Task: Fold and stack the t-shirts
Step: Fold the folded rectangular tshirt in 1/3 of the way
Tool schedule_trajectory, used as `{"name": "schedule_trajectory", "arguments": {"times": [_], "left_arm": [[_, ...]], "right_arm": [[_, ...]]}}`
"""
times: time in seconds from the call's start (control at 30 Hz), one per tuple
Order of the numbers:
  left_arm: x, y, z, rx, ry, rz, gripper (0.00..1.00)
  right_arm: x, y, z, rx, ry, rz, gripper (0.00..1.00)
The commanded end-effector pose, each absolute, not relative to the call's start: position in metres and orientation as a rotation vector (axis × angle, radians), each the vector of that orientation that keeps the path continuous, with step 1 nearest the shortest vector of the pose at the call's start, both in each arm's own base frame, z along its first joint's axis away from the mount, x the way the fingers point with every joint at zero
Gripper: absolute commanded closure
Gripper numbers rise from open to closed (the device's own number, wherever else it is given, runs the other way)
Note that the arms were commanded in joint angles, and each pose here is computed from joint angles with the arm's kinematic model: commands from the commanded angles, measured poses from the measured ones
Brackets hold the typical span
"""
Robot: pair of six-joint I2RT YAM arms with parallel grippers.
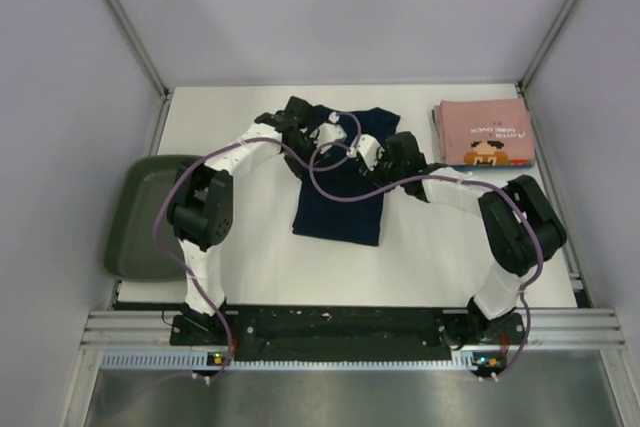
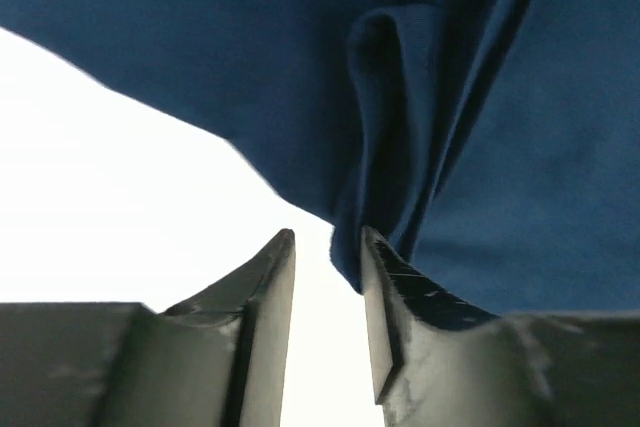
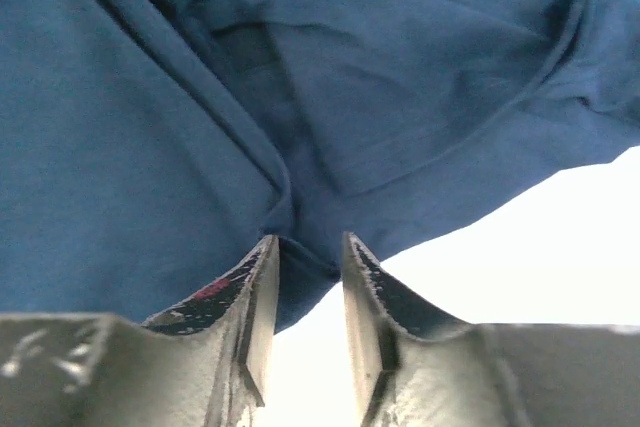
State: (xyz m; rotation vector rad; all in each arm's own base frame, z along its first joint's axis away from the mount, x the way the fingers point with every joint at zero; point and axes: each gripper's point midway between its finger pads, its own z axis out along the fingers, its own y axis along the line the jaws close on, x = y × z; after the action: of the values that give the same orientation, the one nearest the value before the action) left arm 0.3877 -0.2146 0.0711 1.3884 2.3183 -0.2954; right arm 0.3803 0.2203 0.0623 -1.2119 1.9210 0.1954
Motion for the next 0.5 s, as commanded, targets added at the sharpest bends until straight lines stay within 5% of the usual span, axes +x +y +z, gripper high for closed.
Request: {"name": "schedule_trajectory", "arguments": {"times": [0.0,0.17,0.4,0.47], "left_arm": [[0.47,-0.211,0.129,1.197,2.145,-0.068,0.57],[0.503,-0.199,0.184,1.083,2.13,-0.098,0.56],[0.344,-0.226,0.17,1.534,1.86,-0.666,0.54],[0.301,-0.223,0.149,1.645,1.777,-0.755,0.45]], "right_arm": [[0.453,0.197,0.118,-0.957,1.894,-0.017,0.64],[0.458,0.178,0.172,-0.805,1.928,0.04,0.53],[0.302,0.225,0.141,-1.4,1.631,0.213,0.46],[0.259,0.237,0.117,-1.565,1.541,0.223,0.43]]}}
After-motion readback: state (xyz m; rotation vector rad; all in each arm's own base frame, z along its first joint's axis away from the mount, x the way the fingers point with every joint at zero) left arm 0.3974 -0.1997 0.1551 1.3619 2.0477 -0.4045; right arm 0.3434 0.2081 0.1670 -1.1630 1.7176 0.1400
